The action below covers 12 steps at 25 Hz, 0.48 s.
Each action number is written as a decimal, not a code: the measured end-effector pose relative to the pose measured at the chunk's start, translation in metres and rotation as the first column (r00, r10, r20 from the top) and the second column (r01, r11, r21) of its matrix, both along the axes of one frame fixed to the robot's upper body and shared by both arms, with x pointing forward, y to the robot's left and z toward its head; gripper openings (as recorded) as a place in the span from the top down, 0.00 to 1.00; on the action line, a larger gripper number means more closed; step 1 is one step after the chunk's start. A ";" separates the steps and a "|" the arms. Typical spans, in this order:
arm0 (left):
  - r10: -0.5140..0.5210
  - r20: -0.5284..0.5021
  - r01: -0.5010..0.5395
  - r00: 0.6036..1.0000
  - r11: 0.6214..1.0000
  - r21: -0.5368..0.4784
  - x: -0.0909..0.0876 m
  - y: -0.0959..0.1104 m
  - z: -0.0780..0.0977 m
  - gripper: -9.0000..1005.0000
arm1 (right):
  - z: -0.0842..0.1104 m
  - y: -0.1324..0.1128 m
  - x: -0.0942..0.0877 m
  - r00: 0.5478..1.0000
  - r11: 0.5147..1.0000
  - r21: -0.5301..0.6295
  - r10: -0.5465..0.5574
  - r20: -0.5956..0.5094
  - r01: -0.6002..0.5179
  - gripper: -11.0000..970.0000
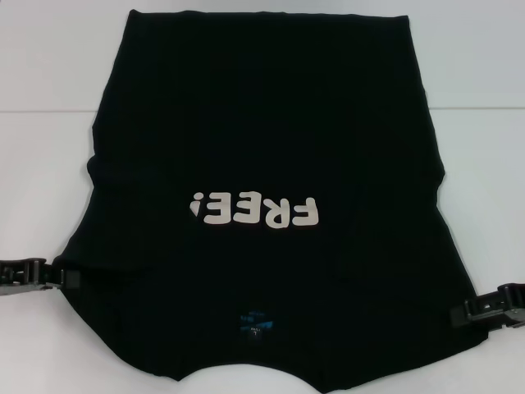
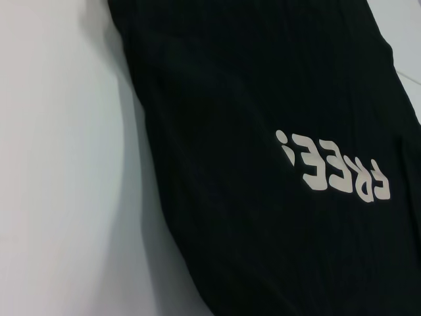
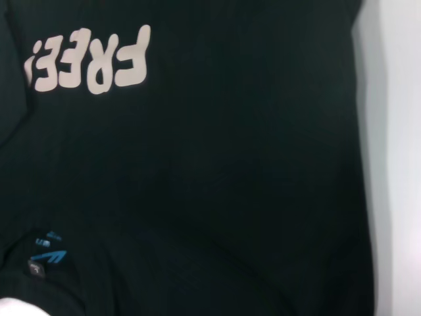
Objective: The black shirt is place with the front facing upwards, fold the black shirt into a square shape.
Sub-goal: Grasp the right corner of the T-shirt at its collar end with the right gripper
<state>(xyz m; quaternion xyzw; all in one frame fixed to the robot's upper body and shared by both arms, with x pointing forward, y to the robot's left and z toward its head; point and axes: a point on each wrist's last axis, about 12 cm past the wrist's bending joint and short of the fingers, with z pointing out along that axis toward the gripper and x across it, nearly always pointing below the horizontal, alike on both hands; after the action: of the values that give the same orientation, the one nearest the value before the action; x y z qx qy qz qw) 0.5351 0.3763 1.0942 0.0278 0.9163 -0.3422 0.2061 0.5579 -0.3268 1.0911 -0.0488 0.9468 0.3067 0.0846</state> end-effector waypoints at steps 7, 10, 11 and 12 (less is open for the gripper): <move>0.000 0.000 0.000 1.000 1.000 0.000 0.000 0.000 0.000 0.95 | -0.002 0.010 0.003 1.000 0.999 0.020 0.025 -0.011 -0.025 0.18; 0.000 0.000 0.000 1.000 1.000 0.000 0.000 0.000 0.000 0.95 | -0.001 0.013 0.004 0.999 0.999 0.023 0.031 -0.008 -0.031 0.18; 0.000 0.000 0.000 1.000 1.000 0.000 0.000 0.000 0.000 0.95 | -0.001 0.014 0.005 0.999 0.999 0.023 0.033 -0.007 -0.032 0.18; 0.000 0.000 0.000 1.000 1.000 0.000 0.000 0.000 0.000 0.95 | -0.001 0.014 0.005 0.999 0.999 0.024 0.034 -0.006 -0.034 0.18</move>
<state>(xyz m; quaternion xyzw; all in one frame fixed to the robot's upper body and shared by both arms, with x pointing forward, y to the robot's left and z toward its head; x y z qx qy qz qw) 0.5351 0.3763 1.0942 0.0278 0.9163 -0.3422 0.2061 0.5631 -0.3126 1.0902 -0.0628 0.9424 0.3195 0.0767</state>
